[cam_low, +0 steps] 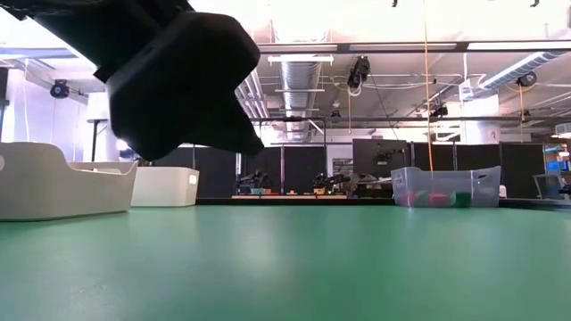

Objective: Sort blocks by size
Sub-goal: Put the violet rectangular block into the white bin

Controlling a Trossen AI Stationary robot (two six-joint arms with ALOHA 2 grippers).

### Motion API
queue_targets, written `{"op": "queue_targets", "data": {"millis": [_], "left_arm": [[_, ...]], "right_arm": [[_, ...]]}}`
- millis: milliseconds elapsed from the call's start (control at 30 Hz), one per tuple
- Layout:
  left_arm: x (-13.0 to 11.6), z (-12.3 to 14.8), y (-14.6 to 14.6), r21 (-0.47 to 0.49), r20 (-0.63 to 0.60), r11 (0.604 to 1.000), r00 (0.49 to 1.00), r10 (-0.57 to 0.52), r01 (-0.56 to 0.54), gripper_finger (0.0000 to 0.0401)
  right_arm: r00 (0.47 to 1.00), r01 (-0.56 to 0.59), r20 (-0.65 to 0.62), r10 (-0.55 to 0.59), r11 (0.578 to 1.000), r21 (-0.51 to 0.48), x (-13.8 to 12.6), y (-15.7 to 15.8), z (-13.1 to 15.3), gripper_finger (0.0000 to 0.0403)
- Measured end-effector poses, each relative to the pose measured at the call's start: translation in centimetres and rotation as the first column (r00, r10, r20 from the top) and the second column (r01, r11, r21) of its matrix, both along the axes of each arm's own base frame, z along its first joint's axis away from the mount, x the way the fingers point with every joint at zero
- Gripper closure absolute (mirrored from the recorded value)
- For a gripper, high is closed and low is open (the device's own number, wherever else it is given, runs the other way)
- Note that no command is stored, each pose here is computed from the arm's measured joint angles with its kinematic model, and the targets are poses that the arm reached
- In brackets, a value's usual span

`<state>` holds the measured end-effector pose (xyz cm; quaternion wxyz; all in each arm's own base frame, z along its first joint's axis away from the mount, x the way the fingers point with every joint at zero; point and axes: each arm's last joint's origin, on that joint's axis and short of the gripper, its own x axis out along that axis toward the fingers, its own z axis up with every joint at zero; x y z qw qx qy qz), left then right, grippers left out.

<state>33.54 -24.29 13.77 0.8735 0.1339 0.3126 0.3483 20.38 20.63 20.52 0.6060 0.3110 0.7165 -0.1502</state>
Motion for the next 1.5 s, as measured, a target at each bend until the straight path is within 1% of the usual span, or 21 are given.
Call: {"op": "queue_targets", "data": {"millis": [67, 167, 333, 433, 500, 633, 800, 1000, 1133, 1267, 1333, 1400, 1500], "left_arm": [[0.0, 0.0, 0.0, 0.009, 0.001, 1.000, 1.000, -0.003, 0.003, 0.0170], [0.0, 0.0, 0.0, 0.023, 0.000, 1.000, 1.000, -0.008, 0.008, 0.0170], [0.0, 0.0, 0.0, 0.026, -0.003, 1.000, 1.000, -0.010, 0.010, 0.0170], [0.0, 0.0, 0.0, 0.025, -0.003, 1.000, 1.000, -0.010, 0.010, 0.0170], [0.0, 0.0, 0.0, 0.025, -0.003, 1.000, 1.000, -0.010, 0.010, 0.0170], [-0.1, -0.2, 0.1, 0.029, -0.021, 1.000, 1.000, -0.012, 0.013, 0.0170], [-0.2, -0.3, 0.1, 0.030, -0.024, 0.999, 1.000, -0.012, 0.013, 0.0170], [-0.2, -0.3, 0.1, 0.028, -0.022, 1.000, 1.000, -0.011, 0.012, 0.0170], [-0.2, -0.3, 0.1, 0.027, -0.021, 1.000, 1.000, -0.011, 0.011, 0.0170], [-0.2, -0.2, 0.1, 0.027, -0.021, 1.000, 1.000, -0.011, 0.011, 0.0170], [-0.2, -0.3, 0.1, 0.027, -0.021, 1.000, 1.000, -0.011, 0.012, 0.0170], [-0.2, -0.3, 0.2, 0.028, -0.022, 1.000, 1.000, -0.011, 0.011, 0.0170], [-0.2, -0.2, 0.2, 0.027, -0.020, 1.000, 1.000, -0.010, 0.011, 0.0170]], "right_arm": [[0.991, -0.049, -0.123, 0.051, 0.999, 0.021, 0.0, 0.9, -0.6, 0.0286], [0.957, -0.097, -0.269, 0.110, 0.993, 0.062, -0.2, 2.0, -1.7, 0.0321], [0.893, -0.128, -0.416, 0.171, 0.983, 0.129, -0.8, 3.0, -4.3, 0.0382], [0.841, -0.144, -0.498, 0.212, 0.975, 0.172, -1.4, 3.6, -5.8, 0.0390], [0.818, -0.150, -0.528, 0.229, 0.971, 0.188, -1.8, 4.1, -6.4, 0.0391], [0.788, -0.165, -0.566, 0.242, 0.969, 0.184, -2.8, 5.0, -7.2, 0.0393], [0.767, -0.172, -0.600, 0.227, 0.974, 0.148, -4.3, 5.6, -7.6, 0.0394], [0.766, -0.191, -0.597, 0.238, 0.971, 0.141, -5.4, 5.9, -8.4, 0.0394], [0.779, -0.196, -0.574, 0.253, 0.968, 0.159, -5.6, 5.8, -9.1, 0.0394], [0.793, -0.199, -0.558, 0.244, 0.970, 0.142, -5.4, 5.6, -9.0, 0.0394], [0.816, -0.194, -0.532, 0.227, 0.974, 0.119, -4.9, 5.3, -8.6, 0.0394], [0.856, -0.196, -0.469, 0.217, 0.976, 0.095, -4.2, 5.0, -7.8, 0.0394], [0.911, -0.192, -0.372, 0.180, 0.981, 0.005, -3.1, 3.6, -6.5, 0.0394]]}}
